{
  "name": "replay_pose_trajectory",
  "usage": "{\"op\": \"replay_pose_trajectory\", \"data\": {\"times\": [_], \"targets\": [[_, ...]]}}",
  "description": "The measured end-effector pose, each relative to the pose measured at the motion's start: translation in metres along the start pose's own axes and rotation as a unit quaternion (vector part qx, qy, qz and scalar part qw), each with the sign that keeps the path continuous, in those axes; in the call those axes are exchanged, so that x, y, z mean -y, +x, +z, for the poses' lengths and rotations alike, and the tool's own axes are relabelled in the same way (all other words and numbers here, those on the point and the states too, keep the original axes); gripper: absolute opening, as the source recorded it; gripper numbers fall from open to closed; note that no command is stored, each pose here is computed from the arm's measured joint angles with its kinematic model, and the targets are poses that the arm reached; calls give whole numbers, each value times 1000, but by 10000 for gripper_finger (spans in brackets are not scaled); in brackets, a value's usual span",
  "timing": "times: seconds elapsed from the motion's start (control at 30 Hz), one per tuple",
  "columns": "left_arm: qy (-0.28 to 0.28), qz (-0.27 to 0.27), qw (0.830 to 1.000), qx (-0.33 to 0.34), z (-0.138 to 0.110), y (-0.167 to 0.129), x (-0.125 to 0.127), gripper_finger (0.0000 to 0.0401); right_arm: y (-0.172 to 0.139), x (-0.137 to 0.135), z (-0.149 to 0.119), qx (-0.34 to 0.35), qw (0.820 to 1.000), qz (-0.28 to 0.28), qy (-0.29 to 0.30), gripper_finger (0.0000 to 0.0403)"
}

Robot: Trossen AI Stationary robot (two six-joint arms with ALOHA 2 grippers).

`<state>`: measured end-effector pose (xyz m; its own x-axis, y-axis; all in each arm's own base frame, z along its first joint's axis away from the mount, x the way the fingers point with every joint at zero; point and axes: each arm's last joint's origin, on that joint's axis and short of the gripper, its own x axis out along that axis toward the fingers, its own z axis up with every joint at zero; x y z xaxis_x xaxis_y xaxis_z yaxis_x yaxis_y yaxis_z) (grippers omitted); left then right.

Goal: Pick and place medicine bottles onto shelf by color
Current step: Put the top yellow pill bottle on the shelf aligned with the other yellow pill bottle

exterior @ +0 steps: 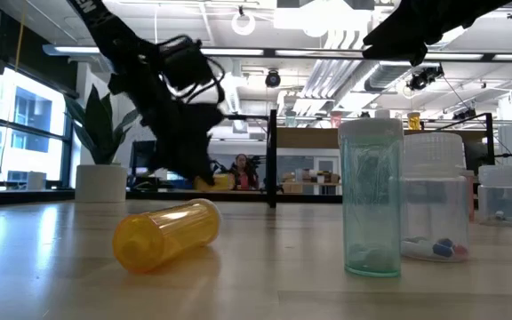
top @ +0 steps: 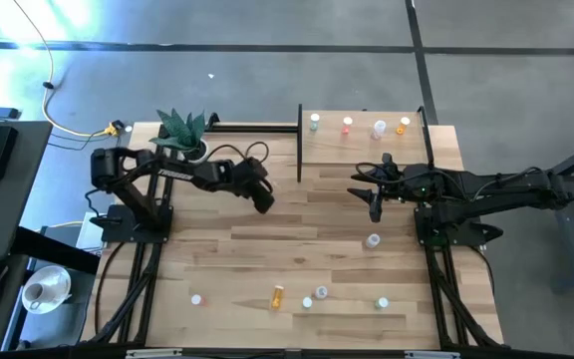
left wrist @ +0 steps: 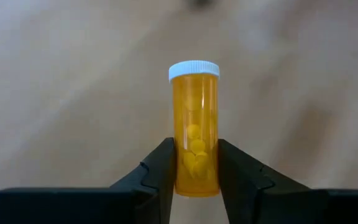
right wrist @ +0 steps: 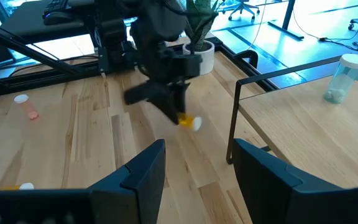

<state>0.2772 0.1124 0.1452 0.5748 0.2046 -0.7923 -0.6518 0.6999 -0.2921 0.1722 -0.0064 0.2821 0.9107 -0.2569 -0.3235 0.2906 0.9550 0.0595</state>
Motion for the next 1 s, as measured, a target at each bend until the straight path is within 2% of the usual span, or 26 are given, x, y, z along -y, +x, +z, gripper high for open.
{"op": "replay_pose_trajectory", "data": {"times": [0.1, 0.23, 0.4, 0.53, 0.83, 1.0], "targets": [[40, -94, 995, 23, 3, -3, 20, 91, 0, 0, 0, 0, 1000, 0, 0, 177], [93, -197, 973, 75, 9, -8, 44, 91, 0, 0, 0, -1, 1000, 0, 0, 177], [142, -266, 942, 147, 16, -17, 64, 91, 6, -1, -2, -11, 1000, -1, -4, 177], [174, -293, 920, 194, 19, -23, 76, 91, 13, -5, -1, -7, 1000, 20, -22, 177], [270, -306, 876, 256, 14, -30, 95, 91, 38, -19, 3, 30, 986, 138, -93, 177], [293, -312, 864, 265, 11, -32, 102, 91, 55, -26, 1, 40, 977, 178, -110, 177]]}}
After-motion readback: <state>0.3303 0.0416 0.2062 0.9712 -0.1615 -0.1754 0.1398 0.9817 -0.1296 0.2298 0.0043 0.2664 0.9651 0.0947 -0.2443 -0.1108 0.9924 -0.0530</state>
